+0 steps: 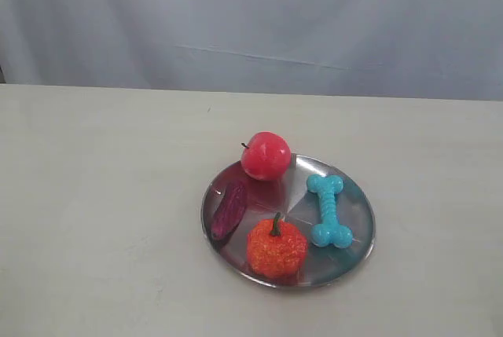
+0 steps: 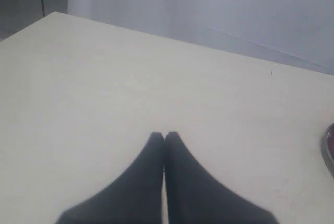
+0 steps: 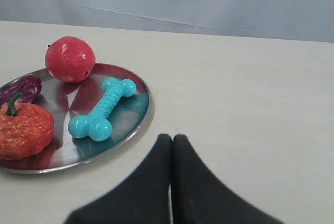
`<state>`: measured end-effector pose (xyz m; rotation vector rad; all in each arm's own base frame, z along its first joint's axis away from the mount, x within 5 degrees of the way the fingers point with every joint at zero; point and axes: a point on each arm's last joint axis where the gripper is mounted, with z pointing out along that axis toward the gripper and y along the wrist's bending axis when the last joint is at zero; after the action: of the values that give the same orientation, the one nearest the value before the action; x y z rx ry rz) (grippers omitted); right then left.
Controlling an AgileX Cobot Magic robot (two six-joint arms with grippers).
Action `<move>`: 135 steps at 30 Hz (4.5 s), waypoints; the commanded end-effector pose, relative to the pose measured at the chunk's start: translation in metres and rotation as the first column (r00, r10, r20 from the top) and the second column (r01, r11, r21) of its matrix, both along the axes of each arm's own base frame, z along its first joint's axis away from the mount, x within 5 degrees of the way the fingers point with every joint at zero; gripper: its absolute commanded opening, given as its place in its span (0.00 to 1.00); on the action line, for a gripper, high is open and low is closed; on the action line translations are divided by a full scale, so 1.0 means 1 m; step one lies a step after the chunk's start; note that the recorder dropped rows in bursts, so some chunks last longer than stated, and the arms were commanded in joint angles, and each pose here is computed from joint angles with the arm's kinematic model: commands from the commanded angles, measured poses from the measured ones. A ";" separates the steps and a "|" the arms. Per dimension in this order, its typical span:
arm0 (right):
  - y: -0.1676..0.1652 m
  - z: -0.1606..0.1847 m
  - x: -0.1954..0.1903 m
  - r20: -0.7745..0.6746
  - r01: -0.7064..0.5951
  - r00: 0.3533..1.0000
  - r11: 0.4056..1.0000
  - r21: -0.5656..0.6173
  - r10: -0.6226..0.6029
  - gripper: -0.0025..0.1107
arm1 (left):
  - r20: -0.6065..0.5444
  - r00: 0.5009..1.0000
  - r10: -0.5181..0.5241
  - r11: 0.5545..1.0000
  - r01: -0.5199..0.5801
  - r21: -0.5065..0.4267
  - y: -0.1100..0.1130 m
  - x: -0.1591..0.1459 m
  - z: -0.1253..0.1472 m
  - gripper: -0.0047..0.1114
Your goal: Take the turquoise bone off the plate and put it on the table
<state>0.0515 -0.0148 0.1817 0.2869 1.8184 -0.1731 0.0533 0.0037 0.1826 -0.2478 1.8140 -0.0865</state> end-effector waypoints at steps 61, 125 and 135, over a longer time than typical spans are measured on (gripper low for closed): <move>0.008 0.081 -0.010 0.764 -0.201 0.645 0.965 0.166 0.003 0.02 | 0.005 1.000 -0.004 1.000 0.004 -0.008 0.000 0.000 0.000 0.04; 0.026 -0.023 0.367 -0.863 -0.045 0.454 0.973 0.227 0.222 0.52 | 0.004 1.000 -0.005 1.000 0.005 -0.006 0.000 0.000 0.000 0.04; 0.024 -0.023 0.366 -0.868 0.010 0.461 0.977 0.212 0.183 0.52 | 0.004 1.000 -0.005 1.000 0.005 -0.006 0.000 0.000 0.000 0.04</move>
<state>0.4172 0.0104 0.1568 0.2282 2.9347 -0.0437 0.0533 0.0037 0.1826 -0.2478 1.8140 -0.0865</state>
